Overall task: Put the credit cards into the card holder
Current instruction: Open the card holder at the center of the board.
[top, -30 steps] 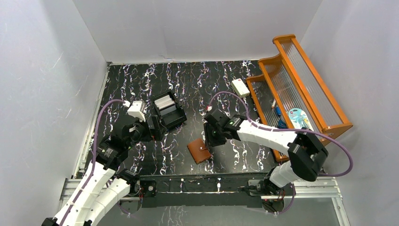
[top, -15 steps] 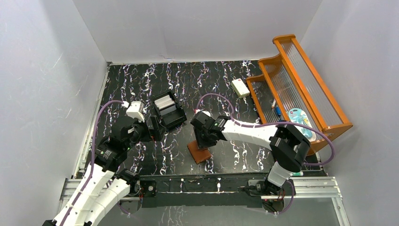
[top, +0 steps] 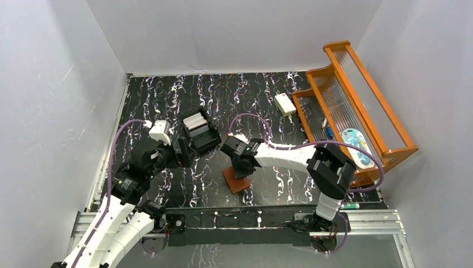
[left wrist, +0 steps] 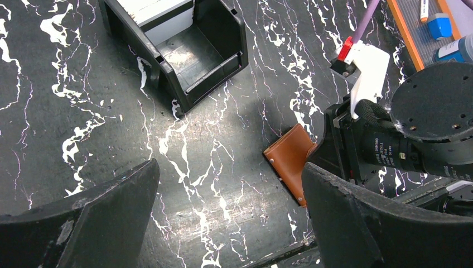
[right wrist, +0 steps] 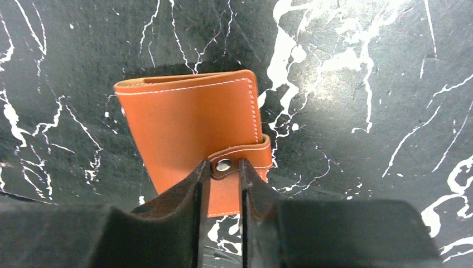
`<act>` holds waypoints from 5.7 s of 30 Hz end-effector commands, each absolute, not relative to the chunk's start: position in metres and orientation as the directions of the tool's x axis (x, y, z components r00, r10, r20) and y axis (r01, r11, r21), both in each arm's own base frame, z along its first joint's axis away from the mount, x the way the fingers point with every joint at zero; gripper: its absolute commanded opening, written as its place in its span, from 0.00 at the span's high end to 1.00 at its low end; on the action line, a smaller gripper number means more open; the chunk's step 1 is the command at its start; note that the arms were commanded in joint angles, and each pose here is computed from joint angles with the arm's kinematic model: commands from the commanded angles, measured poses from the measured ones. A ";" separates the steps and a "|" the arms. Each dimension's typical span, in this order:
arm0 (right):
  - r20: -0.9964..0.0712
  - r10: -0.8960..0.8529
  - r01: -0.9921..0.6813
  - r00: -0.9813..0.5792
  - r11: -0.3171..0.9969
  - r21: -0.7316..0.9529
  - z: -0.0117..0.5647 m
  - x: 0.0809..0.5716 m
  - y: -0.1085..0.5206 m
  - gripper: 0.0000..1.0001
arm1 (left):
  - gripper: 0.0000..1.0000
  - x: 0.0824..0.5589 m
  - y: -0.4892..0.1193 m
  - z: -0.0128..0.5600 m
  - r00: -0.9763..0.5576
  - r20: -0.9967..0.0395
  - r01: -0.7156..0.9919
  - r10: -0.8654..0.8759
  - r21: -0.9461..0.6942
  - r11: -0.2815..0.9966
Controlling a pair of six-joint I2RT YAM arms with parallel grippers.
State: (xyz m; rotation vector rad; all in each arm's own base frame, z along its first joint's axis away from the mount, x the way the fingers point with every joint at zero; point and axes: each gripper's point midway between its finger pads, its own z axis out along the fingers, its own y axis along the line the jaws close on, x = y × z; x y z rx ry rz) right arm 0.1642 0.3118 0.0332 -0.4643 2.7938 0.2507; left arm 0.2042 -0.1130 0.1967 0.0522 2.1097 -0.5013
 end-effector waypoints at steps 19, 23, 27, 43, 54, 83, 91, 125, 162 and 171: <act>-0.419 -0.203 -0.373 -0.885 0.848 0.377 0.077 0.154 0.346 1.00 | 0.08 0.208 -0.113 0.186 -0.605 -0.781 0.190 -0.156 -0.332 0.924; -0.424 -0.159 -0.372 -0.892 0.789 0.488 0.095 0.145 0.356 1.00 | 0.11 0.208 -0.116 0.181 -0.638 -0.752 0.172 -0.165 -0.348 0.922; -0.419 -0.116 -0.365 -0.900 0.726 0.583 0.109 0.136 0.363 1.00 | 0.17 0.203 -0.121 0.171 -0.718 -0.661 0.091 -0.216 -0.397 0.914; -0.385 0.014 -0.317 -0.923 0.543 0.778 0.155 0.129 0.390 1.00 | 0.20 0.170 -0.180 0.147 -0.882 -0.388 0.078 -0.269 -0.682 0.728; -0.369 0.037 -0.296 -0.929 0.527 0.797 0.156 0.128 0.391 1.00 | 0.26 0.157 -0.174 0.118 -0.908 -0.292 -0.031 -0.301 -0.669 0.742; -0.379 0.070 -0.270 -0.923 0.586 0.764 0.142 0.128 0.368 1.00 | 0.45 0.160 -0.188 0.076 -0.938 -0.211 -0.055 -0.275 -0.692 0.720; -0.399 0.056 -0.307 -0.915 0.544 0.781 0.158 0.126 0.372 1.00 | 0.31 0.167 -0.196 0.094 -0.938 -0.229 -0.017 -0.261 -0.721 0.693; -0.403 0.055 -0.267 -0.914 0.666 0.696 0.132 0.131 0.349 1.00 | 0.85 0.165 -0.196 0.077 -0.953 -0.201 -0.023 -0.227 -0.698 0.716; -0.384 -0.086 -0.324 -0.919 0.721 0.612 0.092 0.132 0.352 0.37 | 0.98 0.163 -0.193 0.083 -0.939 -0.210 -0.043 -0.271 -0.713 0.700; -0.366 -0.078 -0.295 -0.927 0.755 0.586 0.064 0.131 0.342 0.43 | 0.92 0.160 -0.189 0.076 -0.940 -0.202 -0.059 -0.274 -0.697 0.715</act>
